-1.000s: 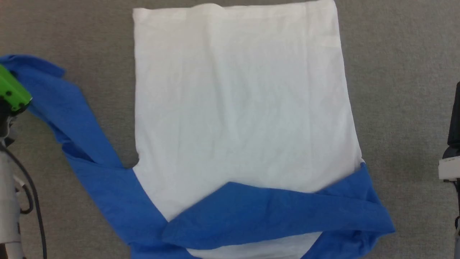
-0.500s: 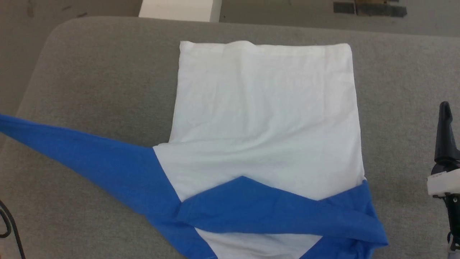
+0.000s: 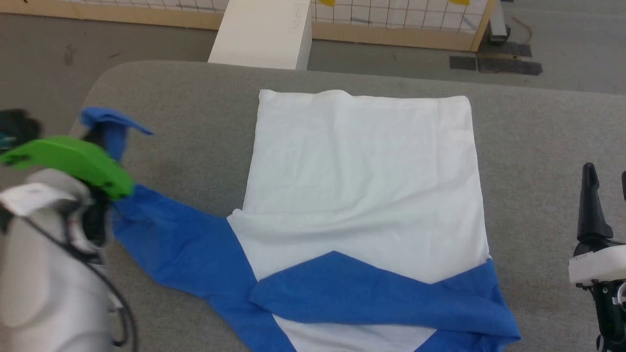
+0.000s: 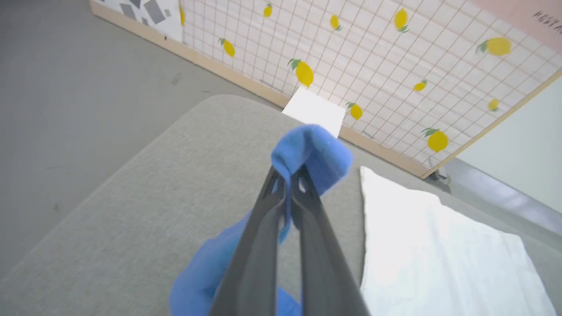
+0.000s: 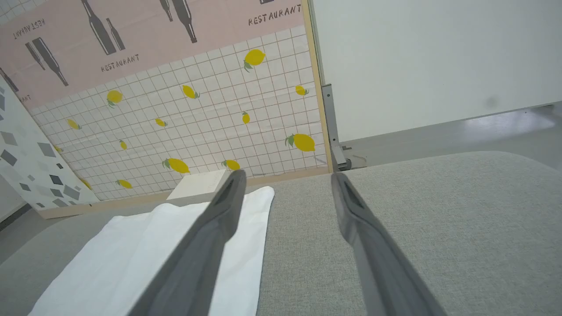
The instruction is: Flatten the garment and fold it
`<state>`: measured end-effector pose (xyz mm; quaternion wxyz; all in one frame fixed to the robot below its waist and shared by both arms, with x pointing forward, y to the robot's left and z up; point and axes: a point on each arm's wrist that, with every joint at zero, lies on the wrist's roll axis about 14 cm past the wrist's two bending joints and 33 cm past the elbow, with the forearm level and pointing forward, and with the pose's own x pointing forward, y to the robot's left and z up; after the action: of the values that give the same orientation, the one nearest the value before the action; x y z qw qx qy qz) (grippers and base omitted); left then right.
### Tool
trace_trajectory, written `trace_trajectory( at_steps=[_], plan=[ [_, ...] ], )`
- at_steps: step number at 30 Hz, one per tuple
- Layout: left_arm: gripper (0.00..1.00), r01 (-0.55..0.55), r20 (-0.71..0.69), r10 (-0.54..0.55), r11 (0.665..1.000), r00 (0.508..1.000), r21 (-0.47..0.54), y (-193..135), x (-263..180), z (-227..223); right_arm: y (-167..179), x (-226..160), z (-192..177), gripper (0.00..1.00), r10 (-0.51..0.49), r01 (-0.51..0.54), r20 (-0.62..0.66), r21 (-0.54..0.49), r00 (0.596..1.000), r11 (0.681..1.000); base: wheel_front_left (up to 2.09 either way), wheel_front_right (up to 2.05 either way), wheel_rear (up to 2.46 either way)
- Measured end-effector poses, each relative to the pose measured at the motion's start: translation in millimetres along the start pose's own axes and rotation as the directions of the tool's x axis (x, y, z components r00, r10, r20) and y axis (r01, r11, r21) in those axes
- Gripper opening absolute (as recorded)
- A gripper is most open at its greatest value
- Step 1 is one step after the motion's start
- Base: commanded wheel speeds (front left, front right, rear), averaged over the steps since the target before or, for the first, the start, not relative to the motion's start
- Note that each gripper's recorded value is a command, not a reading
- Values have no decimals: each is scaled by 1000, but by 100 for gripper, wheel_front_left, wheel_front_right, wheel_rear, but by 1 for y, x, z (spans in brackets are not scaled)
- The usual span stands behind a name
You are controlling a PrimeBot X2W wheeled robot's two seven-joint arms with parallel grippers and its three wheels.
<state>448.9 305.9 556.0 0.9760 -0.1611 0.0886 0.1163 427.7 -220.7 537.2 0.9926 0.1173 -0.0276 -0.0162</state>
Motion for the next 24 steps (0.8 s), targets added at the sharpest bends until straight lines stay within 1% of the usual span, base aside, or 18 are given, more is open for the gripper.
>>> trace_trajectory(
  at_steps=[2,4,5,7,9,12,15,16,18,21,23,24],
  plan=[
    [0,85,-5,-85,996,996,14,-35,-6,-9,-1,-3,2,100,-3,3,5,2,1000,1000,0,0,0],
    [0,190,-29,-190,982,981,11,-75,-13,-22,-2,-6,3,100,-8,8,7,3,1000,1000,0,0,0],
    [0,229,-42,-228,973,973,10,-90,-15,-28,-3,-7,4,100,-12,12,8,4,1000,1000,0,0,0],
    [0,324,-77,-323,946,943,5,-128,-23,-42,-5,-8,5,100,-19,19,11,5,1000,1000,0,0,0],
    [0,400,-119,-397,916,910,4,-156,-32,-58,-7,-10,5,100,-26,26,11,6,1000,1000,0,0,0],
    [0,515,-221,-503,857,836,-3,-194,-49,-94,-11,-13,4,100,-36,36,9,6,999,999,0,0,0],
    [0,613,-337,-583,789,739,-20,-225,-72,-135,-16,-16,3,100,-53,53,7,7,999,999,0,0,0],
    [0,639,-363,-611,767,704,-51,-235,-81,-146,-18,-17,2,100,-57,57,5,7,998,998,0,0,0],
    [0,691,-409,-652,719,638,-69,-253,-98,-166,-22,-20,2,100,-71,70,4,6,998,997,0,0,0],
    [0,731,-436,-698,671,568,-121,-274,-117,-184,-29,-23,2,100,-90,90,1,4,996,996,0,0,0],
    [0,744,-446,-717,650,535,-152,-285,-126,-192,-33,-25,1,100,-101,101,-2,2,995,995,0,0,0],
    [0,755,-448,-724,638,524,-148,-289,-128,-195,-34,-26,1,100,-105,105,-3,1,994,994,0,0,0]
  ],
)
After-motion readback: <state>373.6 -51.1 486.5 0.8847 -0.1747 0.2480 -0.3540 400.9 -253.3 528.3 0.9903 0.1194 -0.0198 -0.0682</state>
